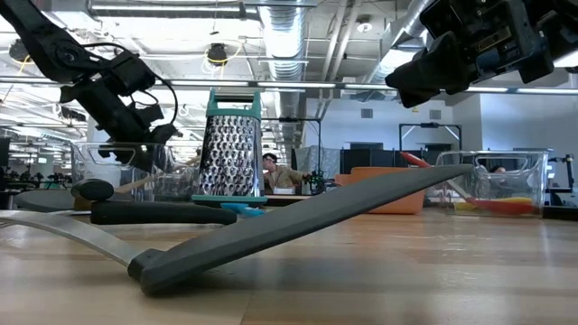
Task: Pick & Place Kitchen Items
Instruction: Put the brown spatula into the right transparent bin
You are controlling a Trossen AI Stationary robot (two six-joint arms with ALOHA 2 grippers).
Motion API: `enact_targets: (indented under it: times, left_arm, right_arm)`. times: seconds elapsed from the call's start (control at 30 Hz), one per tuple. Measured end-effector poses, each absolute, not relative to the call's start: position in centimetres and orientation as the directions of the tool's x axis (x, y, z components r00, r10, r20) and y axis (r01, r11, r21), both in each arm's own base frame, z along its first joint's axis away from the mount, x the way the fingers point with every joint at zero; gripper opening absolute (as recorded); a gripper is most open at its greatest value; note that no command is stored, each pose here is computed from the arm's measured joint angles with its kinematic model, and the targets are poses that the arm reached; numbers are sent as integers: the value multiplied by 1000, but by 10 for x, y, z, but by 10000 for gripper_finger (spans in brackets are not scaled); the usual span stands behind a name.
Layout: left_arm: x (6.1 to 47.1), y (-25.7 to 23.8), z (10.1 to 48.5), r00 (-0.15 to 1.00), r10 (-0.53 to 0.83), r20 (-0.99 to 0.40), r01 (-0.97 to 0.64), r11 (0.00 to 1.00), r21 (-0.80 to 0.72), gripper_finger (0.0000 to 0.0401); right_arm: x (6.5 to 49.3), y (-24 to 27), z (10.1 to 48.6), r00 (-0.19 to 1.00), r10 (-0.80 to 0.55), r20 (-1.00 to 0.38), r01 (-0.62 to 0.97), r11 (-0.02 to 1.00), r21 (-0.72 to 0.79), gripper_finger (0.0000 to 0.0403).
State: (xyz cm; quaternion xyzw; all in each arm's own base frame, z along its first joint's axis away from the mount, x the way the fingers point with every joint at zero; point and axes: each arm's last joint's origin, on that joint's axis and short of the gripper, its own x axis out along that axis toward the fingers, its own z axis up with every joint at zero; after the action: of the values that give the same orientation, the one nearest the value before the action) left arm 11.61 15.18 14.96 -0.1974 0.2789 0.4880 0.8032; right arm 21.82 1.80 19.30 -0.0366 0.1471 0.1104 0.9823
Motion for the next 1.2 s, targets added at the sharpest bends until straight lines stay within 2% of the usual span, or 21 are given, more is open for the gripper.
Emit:
enact_targets:
  times: [0.37, 0.5, 0.63, 1.0, 1.1, 1.2]
  left_arm:
    - [116, 152, 150, 368, 676, -639, -900, 432, -62, 223]
    - [116, 152, 150, 368, 675, -639, -900, 432, -62, 208]
    - [116, 152, 150, 361, 679, -639, -903, 427, -57, 171]
    - [116, 152, 150, 371, 673, -640, -899, 434, -65, 22]
    - [116, 151, 150, 374, 671, -640, -897, 436, -67, 7]
    - [117, 150, 155, 415, 655, -631, -881, 464, -98, 11]
  right_arm:
    - [218, 18, 193, 932, 206, -296, -228, 973, -39, 0]
    - [218, 18, 193, 932, 207, -297, -228, 973, -38, 0]
    - [218, 18, 193, 932, 207, -296, -228, 973, -38, 0]
    - [218, 18, 193, 932, 207, -296, -228, 973, -38, 0]
    - [218, 18, 193, 933, 207, -296, -228, 973, -38, 0]
    - [218, 18, 193, 932, 207, -296, -228, 973, -38, 0]
